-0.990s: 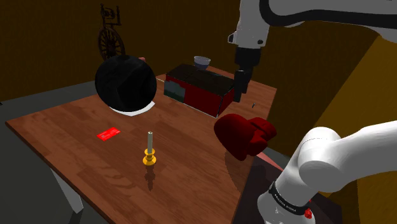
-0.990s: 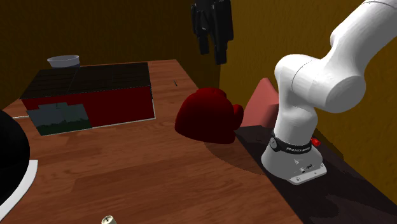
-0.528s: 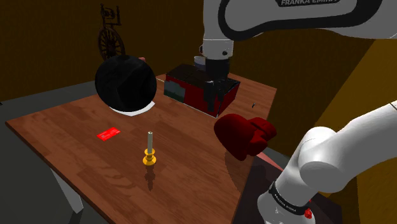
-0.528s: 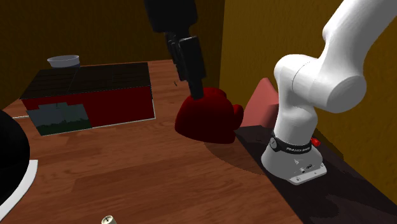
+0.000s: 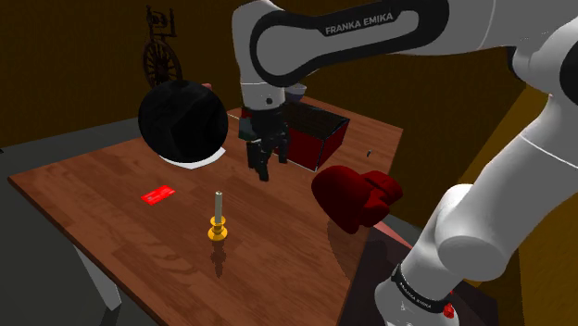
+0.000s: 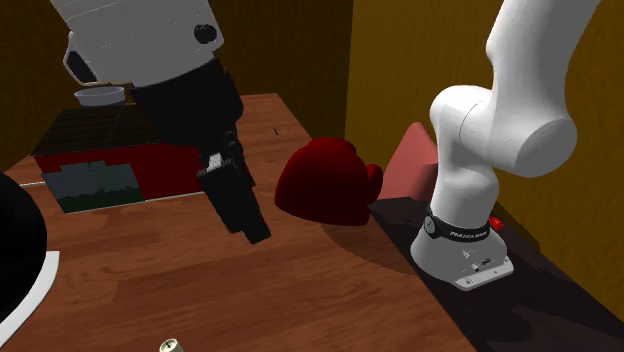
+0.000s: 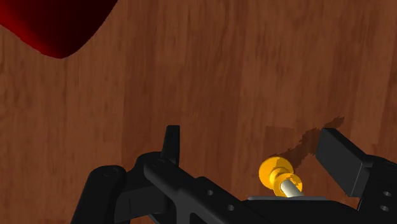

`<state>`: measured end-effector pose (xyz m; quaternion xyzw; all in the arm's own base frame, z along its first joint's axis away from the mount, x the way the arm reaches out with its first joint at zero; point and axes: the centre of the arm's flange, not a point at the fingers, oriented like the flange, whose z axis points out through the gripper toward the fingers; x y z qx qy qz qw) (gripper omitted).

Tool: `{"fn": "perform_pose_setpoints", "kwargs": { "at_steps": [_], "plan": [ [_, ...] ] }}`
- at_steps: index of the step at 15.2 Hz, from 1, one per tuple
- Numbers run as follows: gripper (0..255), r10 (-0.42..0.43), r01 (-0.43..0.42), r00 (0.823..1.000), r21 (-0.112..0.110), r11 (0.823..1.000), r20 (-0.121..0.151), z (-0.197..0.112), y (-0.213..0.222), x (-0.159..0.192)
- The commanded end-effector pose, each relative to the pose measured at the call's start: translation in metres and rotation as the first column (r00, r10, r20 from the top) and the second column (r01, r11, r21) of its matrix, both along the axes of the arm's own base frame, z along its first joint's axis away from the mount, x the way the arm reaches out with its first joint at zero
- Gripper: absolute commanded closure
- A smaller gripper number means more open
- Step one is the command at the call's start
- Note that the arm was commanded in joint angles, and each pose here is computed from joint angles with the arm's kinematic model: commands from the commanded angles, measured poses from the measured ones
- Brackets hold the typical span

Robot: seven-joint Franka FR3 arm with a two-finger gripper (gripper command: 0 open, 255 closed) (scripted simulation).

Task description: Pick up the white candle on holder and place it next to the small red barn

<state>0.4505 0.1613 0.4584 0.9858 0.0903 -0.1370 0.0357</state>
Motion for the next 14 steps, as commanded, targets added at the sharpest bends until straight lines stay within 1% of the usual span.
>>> {"fn": "perform_pose_setpoints", "kwargs": {
  "at_steps": [1,14],
  "plan": [
    [0,0.003,-0.003,1.000,-0.007,1.000,-0.016,-0.018,0.017,0.017],
    [0,0.019,-0.026,0.992,-0.057,0.998,-0.122,-0.131,0.125,0.117]
  ]
}}
